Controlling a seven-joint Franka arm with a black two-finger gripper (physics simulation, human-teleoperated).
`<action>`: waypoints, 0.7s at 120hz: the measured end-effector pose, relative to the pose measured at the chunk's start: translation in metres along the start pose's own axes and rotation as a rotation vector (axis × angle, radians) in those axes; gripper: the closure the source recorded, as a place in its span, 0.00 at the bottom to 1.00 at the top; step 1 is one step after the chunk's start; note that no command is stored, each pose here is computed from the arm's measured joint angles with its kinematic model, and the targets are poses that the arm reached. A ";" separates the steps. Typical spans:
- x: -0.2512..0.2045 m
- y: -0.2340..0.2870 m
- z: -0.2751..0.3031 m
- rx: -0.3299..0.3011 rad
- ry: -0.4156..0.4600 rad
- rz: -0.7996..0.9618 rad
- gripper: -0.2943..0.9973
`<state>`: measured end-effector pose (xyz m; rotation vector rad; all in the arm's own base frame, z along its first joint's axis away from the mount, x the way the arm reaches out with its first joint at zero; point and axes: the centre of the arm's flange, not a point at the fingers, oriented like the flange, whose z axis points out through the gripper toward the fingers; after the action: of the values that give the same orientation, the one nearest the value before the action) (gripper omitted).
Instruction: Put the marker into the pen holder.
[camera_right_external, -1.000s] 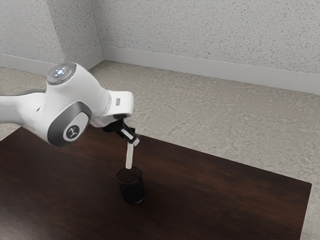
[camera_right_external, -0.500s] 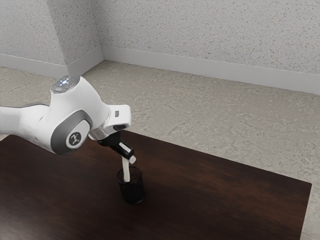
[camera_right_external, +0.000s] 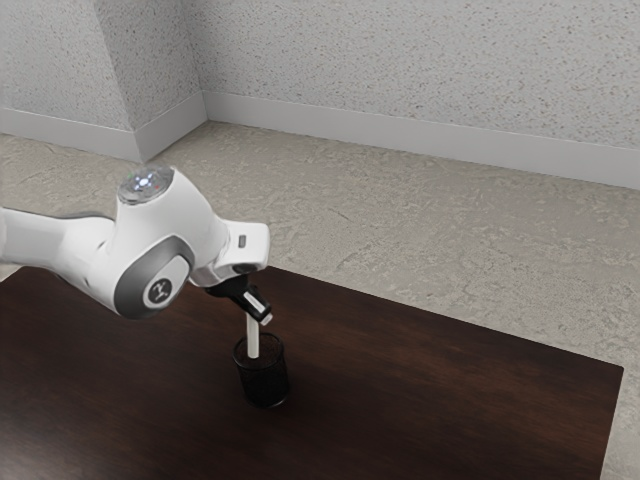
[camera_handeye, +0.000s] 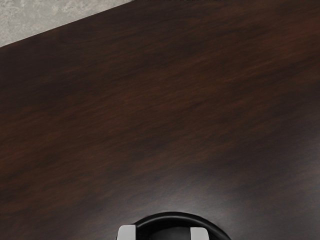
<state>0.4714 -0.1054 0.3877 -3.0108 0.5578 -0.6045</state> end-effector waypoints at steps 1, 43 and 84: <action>0.000 0.000 0.000 0.000 0.000 0.001 0.83; -0.008 -0.008 0.021 -0.014 -0.017 0.000 0.71; 0.160 -0.099 -0.113 0.012 0.120 -0.036 0.33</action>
<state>0.6002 -0.0626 0.5602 -2.9948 0.5028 -0.7913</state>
